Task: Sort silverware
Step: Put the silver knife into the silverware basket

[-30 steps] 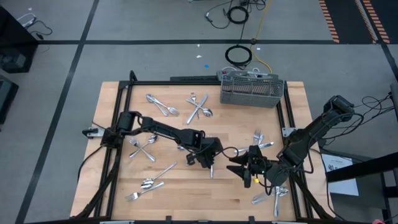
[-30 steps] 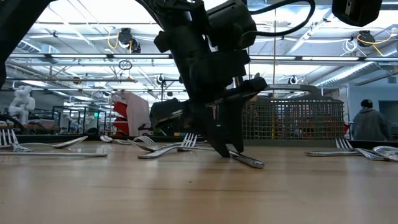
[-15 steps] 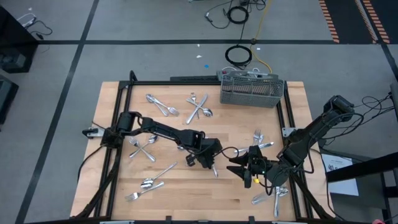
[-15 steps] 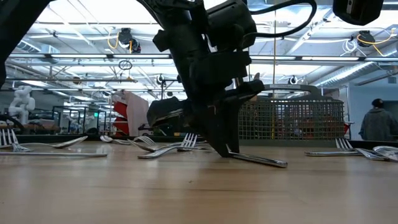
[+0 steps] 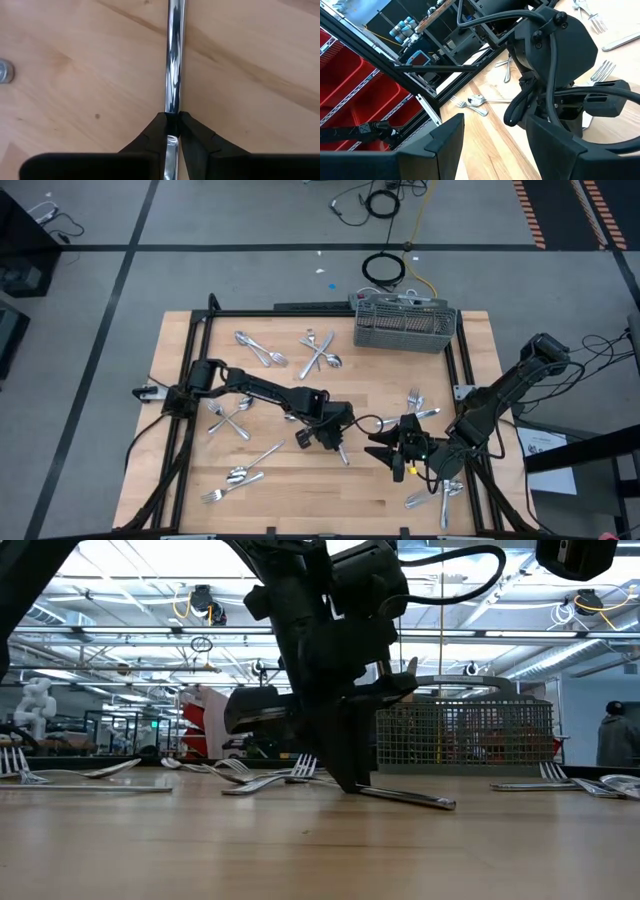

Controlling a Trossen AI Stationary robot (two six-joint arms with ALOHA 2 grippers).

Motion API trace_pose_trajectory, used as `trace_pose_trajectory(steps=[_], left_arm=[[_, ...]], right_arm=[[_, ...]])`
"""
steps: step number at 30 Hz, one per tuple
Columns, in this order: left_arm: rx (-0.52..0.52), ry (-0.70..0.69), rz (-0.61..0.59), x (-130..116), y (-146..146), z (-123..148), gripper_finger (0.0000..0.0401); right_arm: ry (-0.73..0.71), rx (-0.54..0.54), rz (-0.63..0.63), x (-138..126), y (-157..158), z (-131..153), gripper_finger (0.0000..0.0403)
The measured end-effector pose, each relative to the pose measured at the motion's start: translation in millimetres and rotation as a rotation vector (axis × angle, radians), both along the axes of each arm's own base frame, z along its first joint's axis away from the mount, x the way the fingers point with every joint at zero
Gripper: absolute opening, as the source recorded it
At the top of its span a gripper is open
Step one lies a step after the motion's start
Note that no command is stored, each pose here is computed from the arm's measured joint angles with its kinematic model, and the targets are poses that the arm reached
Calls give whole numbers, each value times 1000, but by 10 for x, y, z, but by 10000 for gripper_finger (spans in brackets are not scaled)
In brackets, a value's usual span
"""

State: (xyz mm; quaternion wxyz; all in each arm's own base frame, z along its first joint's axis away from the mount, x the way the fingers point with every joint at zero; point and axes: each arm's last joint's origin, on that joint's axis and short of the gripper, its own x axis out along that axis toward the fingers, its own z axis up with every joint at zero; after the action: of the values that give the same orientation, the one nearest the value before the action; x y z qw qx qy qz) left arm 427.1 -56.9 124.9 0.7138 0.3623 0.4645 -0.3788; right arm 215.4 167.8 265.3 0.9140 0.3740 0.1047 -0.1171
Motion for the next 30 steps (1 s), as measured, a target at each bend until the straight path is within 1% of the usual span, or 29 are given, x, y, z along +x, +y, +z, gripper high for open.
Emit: trace_pose_trajectory(steps=[5,7,10,16,19,24,30], left_arm=[[-7,0,1,-1,-3,-3,51],[-17,-2,27,5,-6,-3,55],[-34,-6,64,16,-10,0,72],[-36,-7,70,20,-9,3,120],[-36,-6,70,19,-9,4,127],[-33,11,70,4,-9,1,113],[-33,22,69,-6,-11,-2,70]], right_arm=[[0,-1,0,0,0,0,203],[0,0,0,0,0,0,203],[0,0,0,0,0,0,203],[-1,4,-1,0,0,0,203],[-1,4,-2,0,-1,0,203],[-1,4,-1,0,0,0,203],[-1,4,-1,0,0,0,203]])
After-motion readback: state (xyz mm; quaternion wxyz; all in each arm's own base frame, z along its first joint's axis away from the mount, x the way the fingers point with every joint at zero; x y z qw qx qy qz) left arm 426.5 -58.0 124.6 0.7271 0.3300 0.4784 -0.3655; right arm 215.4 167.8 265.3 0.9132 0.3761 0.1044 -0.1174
